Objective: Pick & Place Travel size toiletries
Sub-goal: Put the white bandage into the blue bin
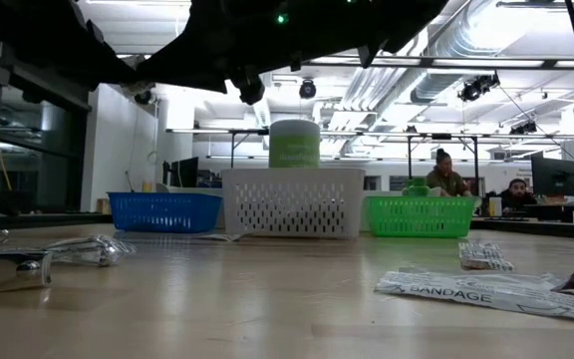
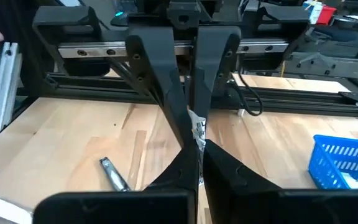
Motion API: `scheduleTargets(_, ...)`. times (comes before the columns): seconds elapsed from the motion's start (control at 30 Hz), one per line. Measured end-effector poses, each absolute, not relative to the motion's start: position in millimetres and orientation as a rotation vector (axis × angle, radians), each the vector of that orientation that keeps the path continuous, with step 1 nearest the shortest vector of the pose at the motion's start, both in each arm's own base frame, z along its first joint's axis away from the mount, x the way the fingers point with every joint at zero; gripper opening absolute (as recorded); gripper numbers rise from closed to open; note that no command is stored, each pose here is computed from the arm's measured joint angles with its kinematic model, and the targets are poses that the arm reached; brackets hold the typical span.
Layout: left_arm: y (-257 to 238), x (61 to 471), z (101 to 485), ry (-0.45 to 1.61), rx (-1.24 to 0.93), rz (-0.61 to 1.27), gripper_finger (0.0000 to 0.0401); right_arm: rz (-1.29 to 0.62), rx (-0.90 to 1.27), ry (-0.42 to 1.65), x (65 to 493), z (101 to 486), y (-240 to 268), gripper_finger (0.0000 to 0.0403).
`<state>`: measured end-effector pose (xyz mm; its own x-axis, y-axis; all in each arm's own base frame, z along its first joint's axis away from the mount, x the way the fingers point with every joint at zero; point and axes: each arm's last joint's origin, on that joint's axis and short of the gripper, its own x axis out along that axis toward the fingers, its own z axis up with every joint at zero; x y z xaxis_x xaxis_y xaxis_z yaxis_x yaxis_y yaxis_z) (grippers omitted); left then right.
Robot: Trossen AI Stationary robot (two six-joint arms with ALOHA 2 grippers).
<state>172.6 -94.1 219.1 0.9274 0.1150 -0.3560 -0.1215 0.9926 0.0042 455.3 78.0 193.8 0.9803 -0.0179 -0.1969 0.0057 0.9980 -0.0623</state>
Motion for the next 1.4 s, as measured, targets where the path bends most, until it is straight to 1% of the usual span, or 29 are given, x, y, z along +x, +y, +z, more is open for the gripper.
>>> scheduleTargets(0.27, -94.5, 172.6, 219.0, 0.367, -0.023, 0.108, 0.0002, -0.013, -0.068, 0.198, 455.3, 193.9, 78.1, 0.0004)
scheduleTargets(0.37, -94.5, 172.6, 219.0, 0.367, -0.023, 0.108, 0.0001, -0.012, -0.078, 0.198, 455.3, 193.8, 78.1, 0.0015)
scheduleTargets(0.6, -94.7, 172.7, 219.1, 0.367, -0.022, 0.102, 0.0001, -0.017, -0.089, 0.198, 455.1, 194.0, 78.7, 0.0072)
scheduleTargets(0.73, -94.6, 172.5, 218.8, 0.37, -0.02, 0.103, 0.0001, -0.021, -0.078, 0.193, 455.1, 195.0, 78.6, 0.0121)
scheduleTargets(0.9, -94.5, 172.6, 219.7, 0.369, -0.019, 0.107, 0.0, -0.037, -0.011, 0.207, 451.9, 203.5, 75.6, 0.0186)
scheduleTargets(1.03, -93.5, 172.0, 217.3, 0.385, -0.001, 0.125, 0.0, -0.033, 0.016, 0.201, 449.3, 213.3, 75.8, 0.0225)
scheduleTargets(1.17, -91.8, 170.8, 215.3, 0.398, 0.018, 0.161, 0.0, -0.049, 0.012, 0.215, 446.3, 218.3, 75.5, 0.0246)
scheduleTargets(1.4, -86.8, 168.4, 212.8, 0.388, 0.034, 0.301, 0.0, -0.214, -0.029, 0.273, 431.7, 238.9, 71.5, 0.0249)
